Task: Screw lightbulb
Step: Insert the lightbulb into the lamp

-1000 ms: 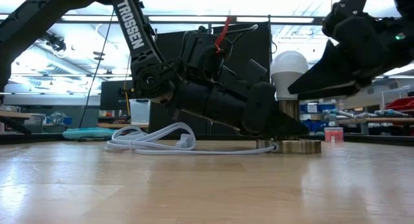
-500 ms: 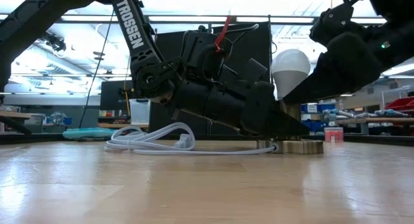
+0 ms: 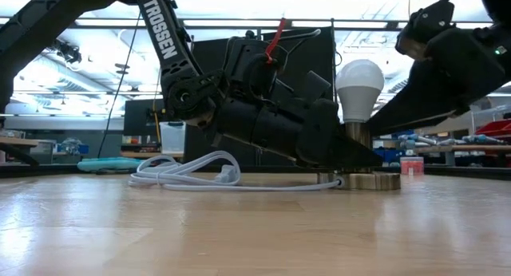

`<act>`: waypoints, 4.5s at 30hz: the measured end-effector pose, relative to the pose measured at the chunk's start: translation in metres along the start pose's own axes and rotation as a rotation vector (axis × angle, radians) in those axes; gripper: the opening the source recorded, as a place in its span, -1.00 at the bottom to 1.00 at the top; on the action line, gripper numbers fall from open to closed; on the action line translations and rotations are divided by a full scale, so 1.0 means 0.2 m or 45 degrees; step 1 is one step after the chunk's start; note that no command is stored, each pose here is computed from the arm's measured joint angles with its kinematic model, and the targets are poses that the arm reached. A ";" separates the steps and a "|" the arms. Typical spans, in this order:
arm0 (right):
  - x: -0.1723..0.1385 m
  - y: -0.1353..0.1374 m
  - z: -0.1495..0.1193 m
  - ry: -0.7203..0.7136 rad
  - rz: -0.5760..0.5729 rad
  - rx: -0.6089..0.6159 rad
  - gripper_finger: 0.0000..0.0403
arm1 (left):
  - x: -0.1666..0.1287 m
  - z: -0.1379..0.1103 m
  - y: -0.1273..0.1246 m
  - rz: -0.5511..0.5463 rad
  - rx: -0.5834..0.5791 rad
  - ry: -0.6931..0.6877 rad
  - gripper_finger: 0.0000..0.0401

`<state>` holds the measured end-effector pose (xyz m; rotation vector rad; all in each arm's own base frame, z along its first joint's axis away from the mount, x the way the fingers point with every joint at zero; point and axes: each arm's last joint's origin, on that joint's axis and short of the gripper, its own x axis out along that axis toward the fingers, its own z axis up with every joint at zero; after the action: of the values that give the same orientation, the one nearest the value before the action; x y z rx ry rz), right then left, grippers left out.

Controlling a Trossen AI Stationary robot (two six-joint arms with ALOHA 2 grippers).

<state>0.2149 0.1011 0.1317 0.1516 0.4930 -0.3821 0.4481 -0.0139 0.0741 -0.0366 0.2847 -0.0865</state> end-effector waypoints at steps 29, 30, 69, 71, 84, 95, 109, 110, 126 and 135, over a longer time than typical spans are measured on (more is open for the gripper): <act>-0.18 -0.04 0.07 0.114 -0.073 -0.023 0.53 | 0.00 0.00 -0.01 0.004 -0.007 0.004 -0.04; -0.19 -0.04 0.08 0.108 -0.061 -0.019 0.53 | 0.00 0.00 -0.01 0.004 -0.007 0.004 -0.04; -0.03 0.00 0.10 0.059 -0.003 -0.015 0.53 | 0.00 -0.01 -0.01 -0.002 -0.008 0.007 -0.04; -0.05 0.00 0.10 0.058 0.011 0.001 0.53 | 0.00 -0.01 -0.01 -0.001 -0.009 0.007 -0.04; -0.08 0.03 0.12 0.046 0.044 0.050 0.53 | 0.00 -0.01 -0.01 -0.002 -0.030 0.008 -0.04; -0.10 0.05 0.11 0.050 0.071 0.086 0.53 | 0.00 -0.01 -0.01 -0.002 -0.031 0.008 -0.04; -0.13 0.10 0.12 0.013 0.179 0.086 0.53 | 0.00 -0.01 -0.01 -0.001 -0.031 0.008 -0.04; -0.13 0.10 0.11 0.015 0.167 0.086 0.53 | 0.00 -0.01 -0.01 -0.002 -0.031 0.008 -0.04; -0.12 0.03 0.07 -0.003 -0.089 0.120 0.53 | 0.00 -0.01 -0.02 -0.003 -0.035 0.008 -0.04; -0.12 0.06 0.10 0.002 0.034 0.126 0.53 | 0.00 -0.01 -0.02 -0.003 -0.035 0.008 -0.04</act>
<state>0.2086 0.1159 0.1609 0.2540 0.4736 -0.3808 0.4478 -0.0173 0.0731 -0.0640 0.2919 -0.0850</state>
